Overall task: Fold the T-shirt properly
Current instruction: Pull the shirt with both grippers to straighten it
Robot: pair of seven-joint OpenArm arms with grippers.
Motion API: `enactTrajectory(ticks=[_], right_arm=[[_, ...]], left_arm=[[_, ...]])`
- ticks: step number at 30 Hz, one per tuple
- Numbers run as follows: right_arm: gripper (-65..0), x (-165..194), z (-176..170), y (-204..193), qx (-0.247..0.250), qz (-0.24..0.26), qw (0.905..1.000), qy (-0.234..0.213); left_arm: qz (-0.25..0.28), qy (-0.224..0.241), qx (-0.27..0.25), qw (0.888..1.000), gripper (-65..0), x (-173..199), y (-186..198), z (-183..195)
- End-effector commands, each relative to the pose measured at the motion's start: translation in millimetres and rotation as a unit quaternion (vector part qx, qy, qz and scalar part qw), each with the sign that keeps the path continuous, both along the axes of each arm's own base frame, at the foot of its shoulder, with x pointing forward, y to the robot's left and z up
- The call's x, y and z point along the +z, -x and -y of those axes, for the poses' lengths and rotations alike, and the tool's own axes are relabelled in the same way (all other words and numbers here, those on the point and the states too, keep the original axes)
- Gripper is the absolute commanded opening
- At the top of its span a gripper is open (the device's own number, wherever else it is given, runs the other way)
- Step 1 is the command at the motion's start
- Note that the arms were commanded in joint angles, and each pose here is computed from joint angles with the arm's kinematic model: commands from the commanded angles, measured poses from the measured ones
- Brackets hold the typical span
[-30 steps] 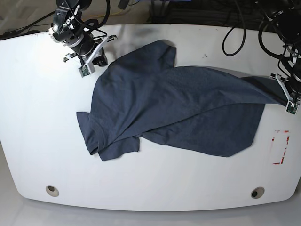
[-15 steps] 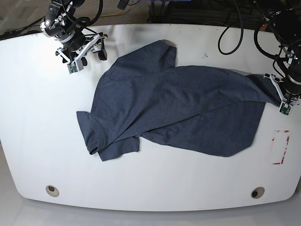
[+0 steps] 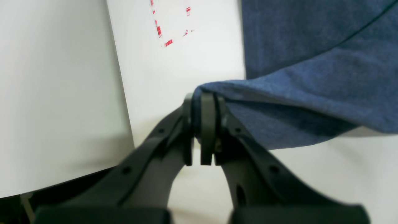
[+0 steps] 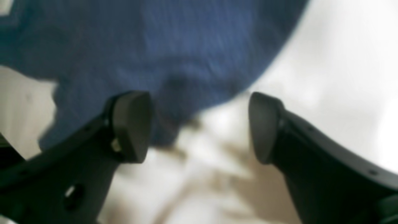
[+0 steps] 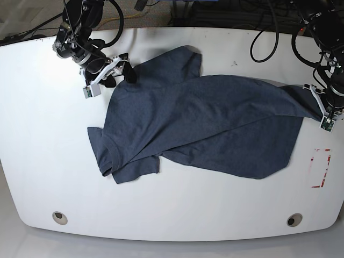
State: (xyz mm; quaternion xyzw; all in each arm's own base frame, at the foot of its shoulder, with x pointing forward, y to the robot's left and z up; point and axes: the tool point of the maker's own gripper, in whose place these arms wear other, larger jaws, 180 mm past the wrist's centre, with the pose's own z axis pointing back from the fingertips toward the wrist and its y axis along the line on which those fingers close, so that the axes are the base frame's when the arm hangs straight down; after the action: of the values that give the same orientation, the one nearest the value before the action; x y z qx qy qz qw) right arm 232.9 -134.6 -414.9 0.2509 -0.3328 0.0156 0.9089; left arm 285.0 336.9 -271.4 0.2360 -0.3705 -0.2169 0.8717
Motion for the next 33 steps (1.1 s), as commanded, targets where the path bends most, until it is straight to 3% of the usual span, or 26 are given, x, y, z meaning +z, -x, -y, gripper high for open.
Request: enactTrajectory(ticks=[1,8,19,28,33], right_arm=[[-19.8,-9,0,-2,0.004,-0.018,0.9998,0.001],[-19.8,-8,-3,-30,-0.004,0.000,0.9998,-0.018],[-19.8,-20,7,-59,-0.014,0.008,0.9996,0.023],[-19.7,-11,40,-60,-0.055,0.018,0.9974,0.042],[-19.7,-15,40,-55,-0.053,0.002,0.9977,0.043]], left_arm=[[0.019,-0.010,-0.001,1.000,-65.0,14,-4,-4],[0.018,-0.010,-0.001,1.000,-65.0,13,-4,-4],[0.020,-0.010,-0.003,1.000,-65.0,14,-6,-2],[0.019,-0.010,-0.004,1.000,-65.0,14,-6,-2],[0.020,-0.010,-0.004,1.000,-65.0,14,-6,-2]])
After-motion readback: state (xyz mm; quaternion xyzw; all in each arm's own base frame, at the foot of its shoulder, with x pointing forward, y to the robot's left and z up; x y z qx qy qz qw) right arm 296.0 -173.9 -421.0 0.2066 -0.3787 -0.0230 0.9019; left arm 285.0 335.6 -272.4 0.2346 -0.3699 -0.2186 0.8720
